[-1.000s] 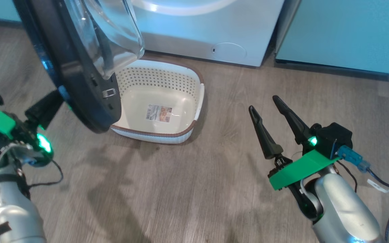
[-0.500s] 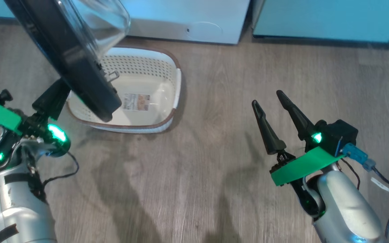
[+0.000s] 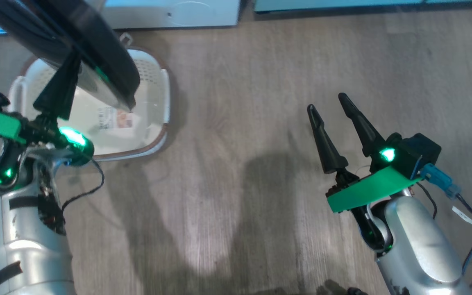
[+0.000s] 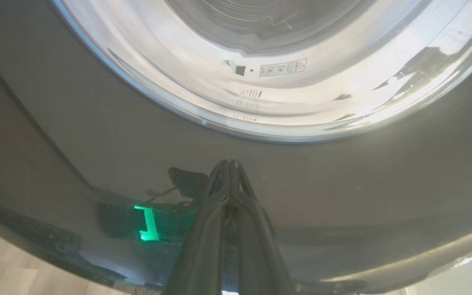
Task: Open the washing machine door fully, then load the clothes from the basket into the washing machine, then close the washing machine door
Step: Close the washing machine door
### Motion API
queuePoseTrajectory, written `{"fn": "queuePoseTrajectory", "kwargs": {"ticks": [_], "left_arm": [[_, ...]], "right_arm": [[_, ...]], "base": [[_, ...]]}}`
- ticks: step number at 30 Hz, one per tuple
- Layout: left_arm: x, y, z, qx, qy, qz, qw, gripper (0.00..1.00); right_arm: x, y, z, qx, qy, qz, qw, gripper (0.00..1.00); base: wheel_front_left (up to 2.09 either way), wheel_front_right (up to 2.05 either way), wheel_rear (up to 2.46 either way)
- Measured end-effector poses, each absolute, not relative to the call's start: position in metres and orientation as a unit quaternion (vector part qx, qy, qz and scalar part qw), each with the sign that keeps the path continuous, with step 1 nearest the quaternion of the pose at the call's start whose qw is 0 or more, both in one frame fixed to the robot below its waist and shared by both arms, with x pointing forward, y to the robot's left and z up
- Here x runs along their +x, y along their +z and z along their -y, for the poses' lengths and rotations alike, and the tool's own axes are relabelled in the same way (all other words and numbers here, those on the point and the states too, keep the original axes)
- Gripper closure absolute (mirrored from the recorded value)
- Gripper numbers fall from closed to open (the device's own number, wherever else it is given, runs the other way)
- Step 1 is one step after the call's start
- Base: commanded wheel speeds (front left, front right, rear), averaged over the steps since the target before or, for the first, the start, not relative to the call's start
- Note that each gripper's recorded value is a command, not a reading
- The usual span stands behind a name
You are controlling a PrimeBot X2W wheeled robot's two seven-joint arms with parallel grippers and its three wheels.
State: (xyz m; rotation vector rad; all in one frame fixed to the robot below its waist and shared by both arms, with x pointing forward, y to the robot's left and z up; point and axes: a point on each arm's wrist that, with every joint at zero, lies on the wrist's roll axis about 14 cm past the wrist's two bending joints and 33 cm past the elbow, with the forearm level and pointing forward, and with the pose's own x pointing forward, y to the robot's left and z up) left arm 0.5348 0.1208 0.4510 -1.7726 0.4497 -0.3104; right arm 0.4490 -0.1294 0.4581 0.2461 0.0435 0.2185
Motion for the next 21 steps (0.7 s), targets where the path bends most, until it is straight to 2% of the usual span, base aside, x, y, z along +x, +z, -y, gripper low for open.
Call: {"fn": "queuePoseTrajectory", "kwargs": {"ticks": [13,21], "left_arm": [[0.591,0.448,-0.063,-0.791,-0.119,-0.169,0.575,1.0],[0.623,0.448,-0.03,-0.799,-0.103,-0.158,0.571,1.0]], "right_arm": [[0.432,0.457,0.184,0.107,0.027,-0.025,0.994,0.0],[0.419,0.461,0.211,0.118,-0.017,-0.021,0.993,0.0]], "base": [[0.0,0.0,0.0],[0.0,0.0,0.0]]}}
